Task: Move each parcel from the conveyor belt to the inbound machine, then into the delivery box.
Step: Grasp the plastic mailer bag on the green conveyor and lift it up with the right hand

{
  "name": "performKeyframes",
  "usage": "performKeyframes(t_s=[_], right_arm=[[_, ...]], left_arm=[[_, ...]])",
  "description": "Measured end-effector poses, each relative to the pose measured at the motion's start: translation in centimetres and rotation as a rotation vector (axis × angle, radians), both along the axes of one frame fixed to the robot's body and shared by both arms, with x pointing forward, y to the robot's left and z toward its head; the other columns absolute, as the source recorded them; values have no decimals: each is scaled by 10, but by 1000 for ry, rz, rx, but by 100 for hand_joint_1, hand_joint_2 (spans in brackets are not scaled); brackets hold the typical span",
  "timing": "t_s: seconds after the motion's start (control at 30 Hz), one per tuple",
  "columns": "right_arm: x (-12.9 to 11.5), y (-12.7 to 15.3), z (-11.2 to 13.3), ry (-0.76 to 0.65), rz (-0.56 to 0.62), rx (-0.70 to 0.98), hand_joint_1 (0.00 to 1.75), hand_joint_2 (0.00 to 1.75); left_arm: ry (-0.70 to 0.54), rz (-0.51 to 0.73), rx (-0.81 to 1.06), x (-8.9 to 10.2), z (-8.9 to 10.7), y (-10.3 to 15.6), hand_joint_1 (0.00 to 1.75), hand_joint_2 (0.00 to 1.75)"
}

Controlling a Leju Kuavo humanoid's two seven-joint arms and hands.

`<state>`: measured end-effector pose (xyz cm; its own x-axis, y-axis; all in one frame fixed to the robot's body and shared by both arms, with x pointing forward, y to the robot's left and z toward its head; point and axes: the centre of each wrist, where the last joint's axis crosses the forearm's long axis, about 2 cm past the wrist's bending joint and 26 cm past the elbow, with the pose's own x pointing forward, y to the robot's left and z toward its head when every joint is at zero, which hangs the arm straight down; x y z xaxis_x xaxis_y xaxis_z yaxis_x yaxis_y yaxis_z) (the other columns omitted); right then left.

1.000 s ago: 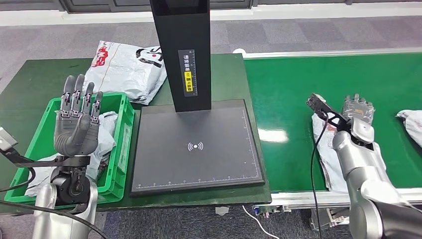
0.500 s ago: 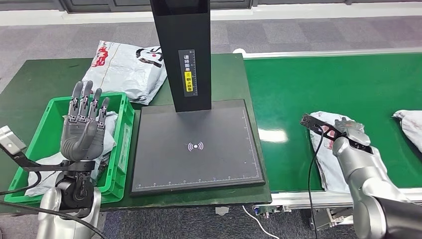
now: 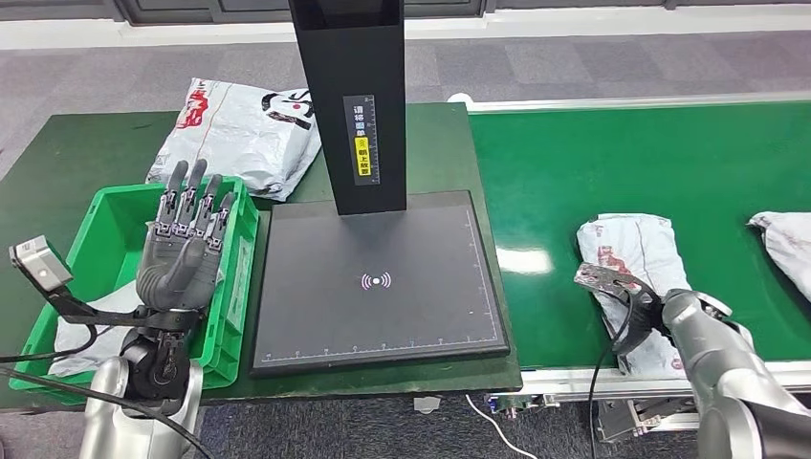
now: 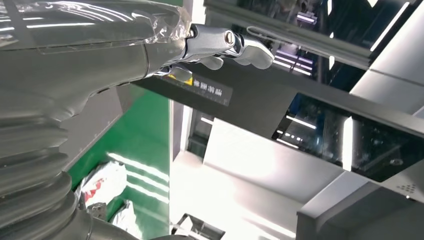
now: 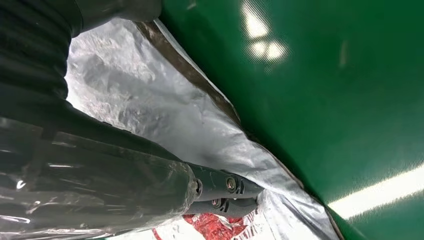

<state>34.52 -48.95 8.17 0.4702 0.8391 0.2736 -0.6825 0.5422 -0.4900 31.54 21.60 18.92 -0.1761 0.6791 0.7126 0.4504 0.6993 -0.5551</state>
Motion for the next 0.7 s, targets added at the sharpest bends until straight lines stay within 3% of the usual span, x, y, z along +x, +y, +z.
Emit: performKeyframes(t_s=[0.13,0.27,0.3,0.7], right_arm=[[-3,-4,0,23,7,16,2,175],[-7,-8,-2,35,7,12,168,175],[-8,-10,-2,36,4,10,175,175],[-14,-21,-1,20,-32,-11,175,175]], left_arm=[[10,-16,-3,3,-1,-1,0,175],[23,-28,-4,4,-3,-1,0,175],[26,-30,-4,4,-4,-1,0,175],[34,-32,-14,6,-5,-1,0,175]])
